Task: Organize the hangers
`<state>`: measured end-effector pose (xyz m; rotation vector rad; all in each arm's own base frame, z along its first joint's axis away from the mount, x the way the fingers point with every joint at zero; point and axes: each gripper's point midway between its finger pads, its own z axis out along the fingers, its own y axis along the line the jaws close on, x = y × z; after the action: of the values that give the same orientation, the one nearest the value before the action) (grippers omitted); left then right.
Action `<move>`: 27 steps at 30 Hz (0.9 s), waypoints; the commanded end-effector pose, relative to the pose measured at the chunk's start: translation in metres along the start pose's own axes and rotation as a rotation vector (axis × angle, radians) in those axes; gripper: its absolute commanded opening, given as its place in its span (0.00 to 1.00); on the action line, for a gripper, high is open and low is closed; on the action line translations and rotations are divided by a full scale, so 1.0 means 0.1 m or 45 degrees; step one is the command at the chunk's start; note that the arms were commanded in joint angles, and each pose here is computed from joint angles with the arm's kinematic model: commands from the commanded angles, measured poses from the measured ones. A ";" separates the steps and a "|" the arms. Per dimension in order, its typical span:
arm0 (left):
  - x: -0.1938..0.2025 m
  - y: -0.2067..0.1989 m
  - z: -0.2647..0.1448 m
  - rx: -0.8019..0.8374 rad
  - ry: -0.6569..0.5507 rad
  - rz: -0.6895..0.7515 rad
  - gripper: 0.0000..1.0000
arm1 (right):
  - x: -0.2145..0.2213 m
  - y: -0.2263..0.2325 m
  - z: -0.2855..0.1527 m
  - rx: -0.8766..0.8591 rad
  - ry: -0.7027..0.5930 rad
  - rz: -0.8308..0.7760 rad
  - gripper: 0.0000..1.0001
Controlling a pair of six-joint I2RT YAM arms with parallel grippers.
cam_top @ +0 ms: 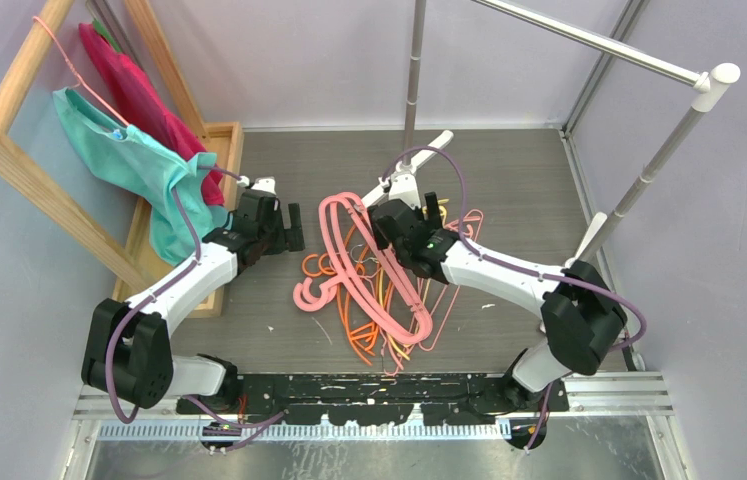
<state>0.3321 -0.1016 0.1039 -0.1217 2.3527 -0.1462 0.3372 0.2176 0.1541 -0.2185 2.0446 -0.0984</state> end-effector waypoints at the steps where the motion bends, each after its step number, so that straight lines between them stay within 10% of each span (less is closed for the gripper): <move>1: -0.20 -0.03 -0.06 0.004 -0.076 0.002 0.98 | -0.32 -0.06 -0.22 -0.087 -0.167 0.071 1.00; 27: -0.07 0.12 0.04 -0.097 -0.039 -0.003 0.98 | 1.05 1.14 -1.10 -0.749 0.165 -0.317 0.57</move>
<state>0.3316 -0.0930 0.0965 -0.1451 2.3694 -0.0817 0.1838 0.2942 0.0963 -0.8553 2.1156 0.2950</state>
